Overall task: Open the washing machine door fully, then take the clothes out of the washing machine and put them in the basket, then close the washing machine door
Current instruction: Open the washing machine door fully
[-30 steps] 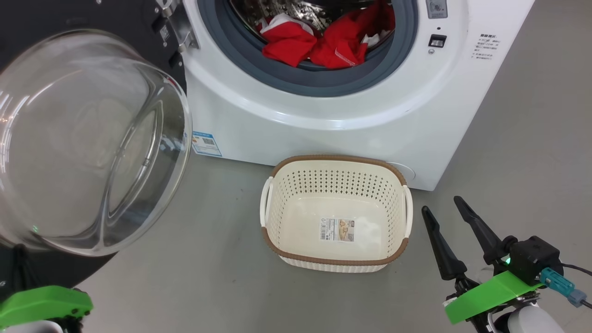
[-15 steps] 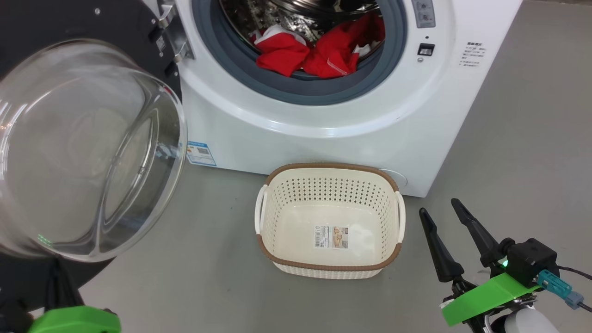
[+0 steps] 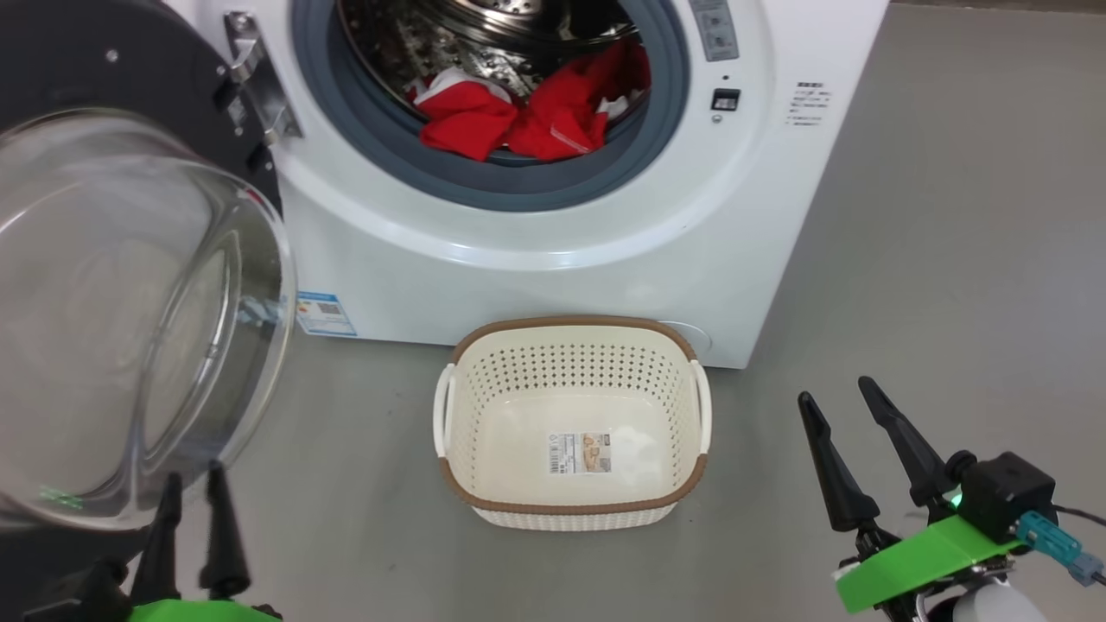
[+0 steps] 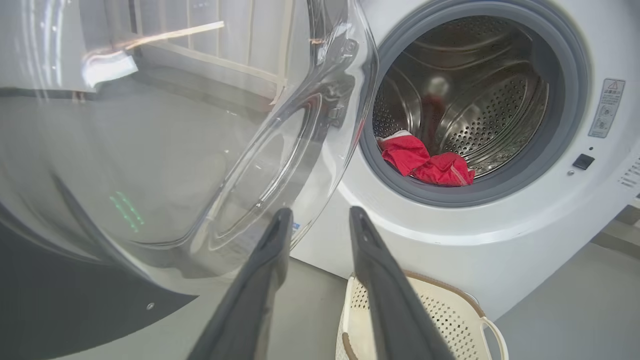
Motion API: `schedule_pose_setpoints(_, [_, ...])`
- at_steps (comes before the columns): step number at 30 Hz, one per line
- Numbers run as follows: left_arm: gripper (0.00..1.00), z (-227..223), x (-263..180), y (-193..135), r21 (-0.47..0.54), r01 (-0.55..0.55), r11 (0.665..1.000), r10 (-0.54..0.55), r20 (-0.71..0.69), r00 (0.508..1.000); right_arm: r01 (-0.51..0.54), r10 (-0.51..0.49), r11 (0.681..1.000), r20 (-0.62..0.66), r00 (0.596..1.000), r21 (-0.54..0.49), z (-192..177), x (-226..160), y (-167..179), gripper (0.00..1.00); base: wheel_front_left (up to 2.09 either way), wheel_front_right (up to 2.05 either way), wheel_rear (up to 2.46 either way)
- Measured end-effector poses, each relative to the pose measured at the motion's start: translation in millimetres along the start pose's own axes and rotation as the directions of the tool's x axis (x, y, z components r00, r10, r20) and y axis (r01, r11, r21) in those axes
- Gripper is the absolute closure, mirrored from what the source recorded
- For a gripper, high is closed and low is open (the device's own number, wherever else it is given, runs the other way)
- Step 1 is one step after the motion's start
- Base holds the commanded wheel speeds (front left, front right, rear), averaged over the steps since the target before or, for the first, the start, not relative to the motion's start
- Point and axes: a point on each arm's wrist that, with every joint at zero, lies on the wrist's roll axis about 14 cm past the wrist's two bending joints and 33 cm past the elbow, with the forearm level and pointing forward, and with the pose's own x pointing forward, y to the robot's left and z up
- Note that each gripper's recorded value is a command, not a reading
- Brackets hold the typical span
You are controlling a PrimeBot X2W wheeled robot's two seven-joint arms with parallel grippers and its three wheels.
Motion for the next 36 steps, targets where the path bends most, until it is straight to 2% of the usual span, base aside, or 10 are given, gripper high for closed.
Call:
schedule_pose_setpoints(8, [0.0, -4, 4, -33, 0.005, 0.116, 0.993, -0.116, -0.009, 0.993, 0.089, -0.089, 0.996, 0.004, 0.996, -0.003, 2, -20, -25, 0.0, 0.0, 0.0, 0.0])
schedule_pose_setpoints(15, [0.0, -8, 8, -65, 0.022, 0.227, 0.974, -0.227, -0.019, 0.974, 0.153, -0.153, 0.988, 0.026, 0.988, 0.001, 9, -31, -42, 0.0, 0.0, 0.0, 0.0])
schedule_pose_setpoints(24, [0.0, -19, 10, -89, 0.02, 0.3, 0.954, -0.298, -0.047, 0.953, 0.222, -0.222, 0.975, 0.044, 0.974, 0.006, 15, -45, -61, 0.0, 0.0, 0.0, 0.0])
schedule_pose_setpoints(36, [0.0, -33, 11, -132, 0.007, 0.414, 0.91, -0.412, -0.079, 0.908, 0.321, -0.321, 0.947, 0.066, 0.945, 0.003, 22, -69, -87, 0.0, 0.0, 0.0, 0.0])
